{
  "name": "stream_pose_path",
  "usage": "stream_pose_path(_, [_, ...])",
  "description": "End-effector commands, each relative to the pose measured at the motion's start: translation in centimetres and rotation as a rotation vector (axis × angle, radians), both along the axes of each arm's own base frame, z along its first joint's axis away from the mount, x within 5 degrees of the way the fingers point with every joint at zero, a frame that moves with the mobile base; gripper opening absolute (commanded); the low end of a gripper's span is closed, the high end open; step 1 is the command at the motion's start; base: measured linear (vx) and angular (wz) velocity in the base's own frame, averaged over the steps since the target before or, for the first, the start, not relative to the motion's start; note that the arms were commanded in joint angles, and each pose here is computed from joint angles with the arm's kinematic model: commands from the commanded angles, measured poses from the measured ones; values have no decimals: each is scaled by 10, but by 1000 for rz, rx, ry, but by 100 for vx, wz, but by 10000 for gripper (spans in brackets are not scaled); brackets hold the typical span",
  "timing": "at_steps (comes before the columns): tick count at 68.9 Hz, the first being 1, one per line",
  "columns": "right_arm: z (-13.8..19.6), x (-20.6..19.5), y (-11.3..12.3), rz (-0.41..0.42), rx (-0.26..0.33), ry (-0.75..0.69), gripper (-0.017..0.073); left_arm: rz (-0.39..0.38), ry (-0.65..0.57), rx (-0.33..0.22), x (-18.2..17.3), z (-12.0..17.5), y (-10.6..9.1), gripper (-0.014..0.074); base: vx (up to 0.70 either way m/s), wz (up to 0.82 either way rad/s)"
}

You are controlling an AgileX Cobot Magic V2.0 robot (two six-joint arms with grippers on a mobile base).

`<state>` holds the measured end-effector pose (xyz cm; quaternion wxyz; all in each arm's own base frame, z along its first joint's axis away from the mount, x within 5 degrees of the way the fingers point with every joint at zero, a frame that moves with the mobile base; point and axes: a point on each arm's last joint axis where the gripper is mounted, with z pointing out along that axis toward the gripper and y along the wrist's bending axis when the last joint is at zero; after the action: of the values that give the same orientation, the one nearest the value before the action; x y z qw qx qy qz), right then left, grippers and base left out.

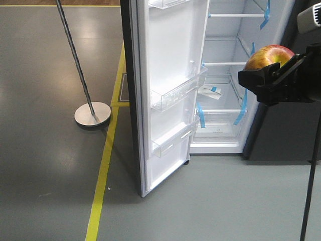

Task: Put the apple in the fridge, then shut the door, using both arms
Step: 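Drive up to the refrigerator opening with the apple held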

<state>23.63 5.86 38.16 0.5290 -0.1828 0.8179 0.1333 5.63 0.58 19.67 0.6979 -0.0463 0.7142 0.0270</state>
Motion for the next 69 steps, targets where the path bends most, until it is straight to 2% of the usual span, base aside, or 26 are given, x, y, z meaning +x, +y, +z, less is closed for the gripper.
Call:
stream_pose_path(1, [19,-3,-3,-35,29,-97,57,-8,-108,-7,-2,14,-1,-8,8,0])
stream_pose_path(69, [19,-3,-3,-35,29,-97,57,-8,-108,-7,-2,14,-1,-8,8,1])
